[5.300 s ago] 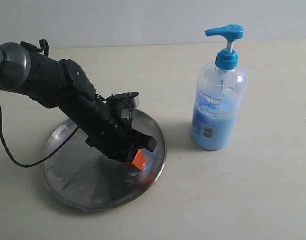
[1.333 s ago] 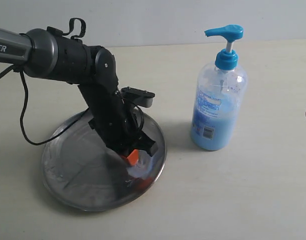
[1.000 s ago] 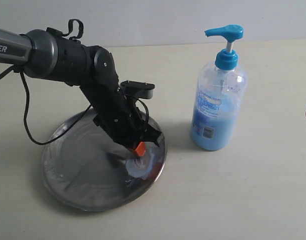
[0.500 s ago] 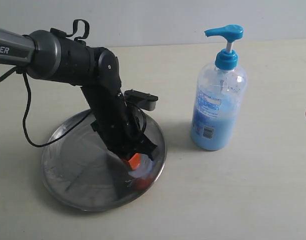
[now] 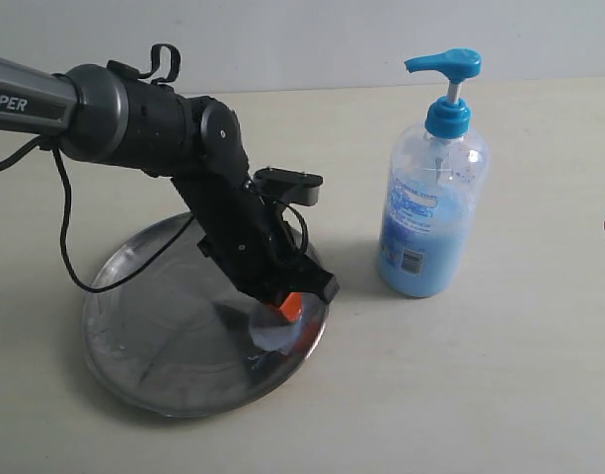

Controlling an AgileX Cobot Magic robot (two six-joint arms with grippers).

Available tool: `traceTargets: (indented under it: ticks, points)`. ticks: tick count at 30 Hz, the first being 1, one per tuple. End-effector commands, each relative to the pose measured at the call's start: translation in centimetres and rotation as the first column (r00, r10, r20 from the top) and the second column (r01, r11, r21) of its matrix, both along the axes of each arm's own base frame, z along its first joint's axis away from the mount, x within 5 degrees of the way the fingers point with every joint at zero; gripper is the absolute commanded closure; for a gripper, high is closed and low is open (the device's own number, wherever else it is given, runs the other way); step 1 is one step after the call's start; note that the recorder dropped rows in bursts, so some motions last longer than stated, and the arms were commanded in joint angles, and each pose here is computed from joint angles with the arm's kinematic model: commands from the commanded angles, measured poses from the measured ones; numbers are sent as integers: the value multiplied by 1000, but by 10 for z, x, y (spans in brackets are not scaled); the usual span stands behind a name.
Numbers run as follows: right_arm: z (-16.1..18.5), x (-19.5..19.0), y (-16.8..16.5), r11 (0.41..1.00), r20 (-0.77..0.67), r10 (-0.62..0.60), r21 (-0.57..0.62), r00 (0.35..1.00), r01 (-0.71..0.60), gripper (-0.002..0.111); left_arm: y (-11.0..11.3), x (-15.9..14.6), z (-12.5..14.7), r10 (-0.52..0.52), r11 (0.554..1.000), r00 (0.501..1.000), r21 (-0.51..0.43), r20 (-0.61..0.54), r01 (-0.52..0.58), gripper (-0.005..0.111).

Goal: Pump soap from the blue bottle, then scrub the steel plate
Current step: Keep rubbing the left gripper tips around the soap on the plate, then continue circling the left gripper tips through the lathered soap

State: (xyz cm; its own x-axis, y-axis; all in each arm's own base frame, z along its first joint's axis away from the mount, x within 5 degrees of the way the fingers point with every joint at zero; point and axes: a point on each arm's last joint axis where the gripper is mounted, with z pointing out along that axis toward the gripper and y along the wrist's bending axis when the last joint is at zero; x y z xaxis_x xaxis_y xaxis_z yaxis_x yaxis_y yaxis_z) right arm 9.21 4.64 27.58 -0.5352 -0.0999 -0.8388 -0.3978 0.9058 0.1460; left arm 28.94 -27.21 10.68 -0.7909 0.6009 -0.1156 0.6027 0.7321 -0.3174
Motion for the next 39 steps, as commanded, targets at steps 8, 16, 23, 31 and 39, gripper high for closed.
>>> traceTargets:
  ticks: [8,16,23,31,39]
  points:
    - [2,0,-1,1000,12,0,-4,1000,0,108,15,-5,-18,-110,977,994,183,-10,110,106]
    - [2,0,-1,1000,12,0,-4,1000,0,108,6,5,-17,35,995,997,91,76,-42,106]
    - [2,0,-1,1000,12,0,-4,1000,0,108,-3,-1,-14,40,999,999,-1,6,-40,106]
    - [2,0,-1,1000,12,0,-4,1000,0,108,8,-6,-16,-101,989,995,102,-18,103,106]
    - [2,0,-1,1000,12,0,-4,1000,0,108,12,6,-18,30,988,996,149,79,-41,106]
